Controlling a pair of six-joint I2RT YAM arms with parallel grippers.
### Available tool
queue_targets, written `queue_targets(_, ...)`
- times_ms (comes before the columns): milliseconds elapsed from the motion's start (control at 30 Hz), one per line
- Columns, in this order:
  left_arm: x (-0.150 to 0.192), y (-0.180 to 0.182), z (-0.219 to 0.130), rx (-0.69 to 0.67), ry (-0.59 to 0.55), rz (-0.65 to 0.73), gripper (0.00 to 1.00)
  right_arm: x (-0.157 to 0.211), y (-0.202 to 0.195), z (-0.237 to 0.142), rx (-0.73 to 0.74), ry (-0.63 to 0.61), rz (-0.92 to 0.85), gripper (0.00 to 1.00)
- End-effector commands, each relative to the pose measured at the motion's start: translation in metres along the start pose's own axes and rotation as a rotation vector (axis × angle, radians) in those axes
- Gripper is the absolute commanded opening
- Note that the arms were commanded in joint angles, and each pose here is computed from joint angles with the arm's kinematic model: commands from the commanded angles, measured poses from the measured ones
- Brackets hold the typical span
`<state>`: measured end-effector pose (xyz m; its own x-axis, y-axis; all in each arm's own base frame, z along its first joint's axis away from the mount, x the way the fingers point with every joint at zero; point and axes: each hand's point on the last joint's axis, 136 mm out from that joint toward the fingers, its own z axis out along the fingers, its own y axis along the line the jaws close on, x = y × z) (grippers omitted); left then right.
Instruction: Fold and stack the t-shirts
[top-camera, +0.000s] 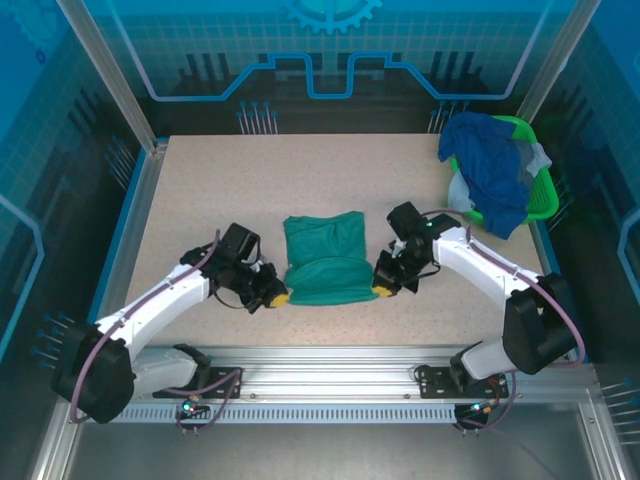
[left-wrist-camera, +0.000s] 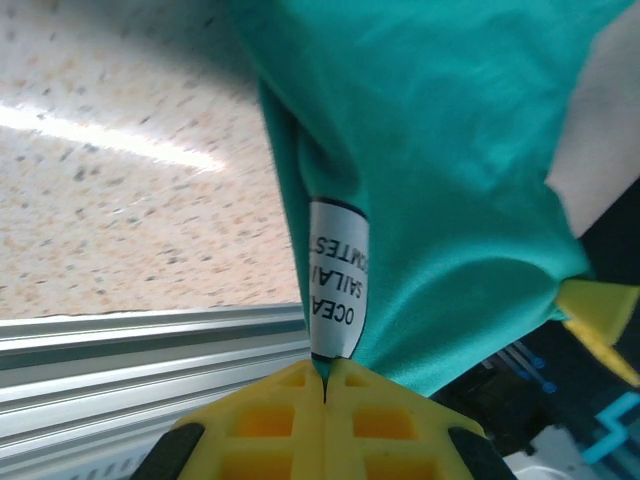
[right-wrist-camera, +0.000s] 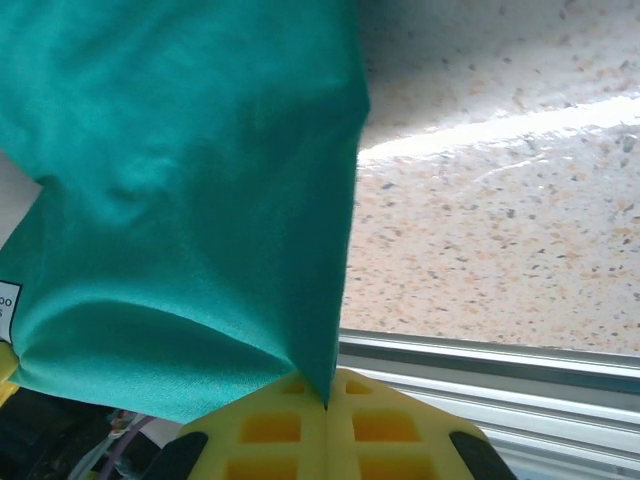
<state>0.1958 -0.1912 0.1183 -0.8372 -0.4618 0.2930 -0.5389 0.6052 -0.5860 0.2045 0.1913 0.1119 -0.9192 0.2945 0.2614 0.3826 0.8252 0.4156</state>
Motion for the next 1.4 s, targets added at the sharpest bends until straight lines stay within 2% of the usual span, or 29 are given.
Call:
queue_targets(0, -0.018, -0.022, -0.021, 0.045, -0.091, -0.048, 0.0, -0.013, 0.014, -0.029, -0.025, -0.061, -0.006, 0.0)
queue_targets(233, -0.073, -0.06, -0.027, 0.171, -0.139, -0.159, 0.05, -0.061, 0.053, -0.052, -0.078, -0.108, 0.004, 0.0)
queue_targets(467, -0.142, -0.089, -0.016, 0.148, -0.158, -0.196, 0.05, -0.125, 0.079, -0.043, -0.078, -0.109, 0.069, 0.0)
queue_targets(733, -0.2, -0.074, 0.0, 0.052, -0.194, -0.24, 0.04, -0.193, 0.103, -0.019, -0.071, -0.11, 0.104, 0.0)
queue_targets(867, -0.221, -0.069, 0.004, 0.058, -0.218, -0.265, 0.04, -0.214, 0.108, -0.003, -0.061, -0.098, 0.125, 0.0)
queue_targets(1033, -0.245, -0.085, 0.003, 0.098, -0.233, -0.252, 0.06, -0.232, 0.109, 0.004, -0.057, -0.119, 0.145, 0.0)
queue_targets(1267, -0.268, -0.076, 0.014, 0.078, -0.237, -0.294, 0.12, -0.254, 0.115, 0.025, -0.087, -0.119, 0.165, 0.0)
queue_targets(1367, -0.286, -0.085, 0.017, 0.131, -0.261, -0.251, 0.19, -0.265, 0.112, 0.036, -0.097, -0.127, 0.177, 0.0)
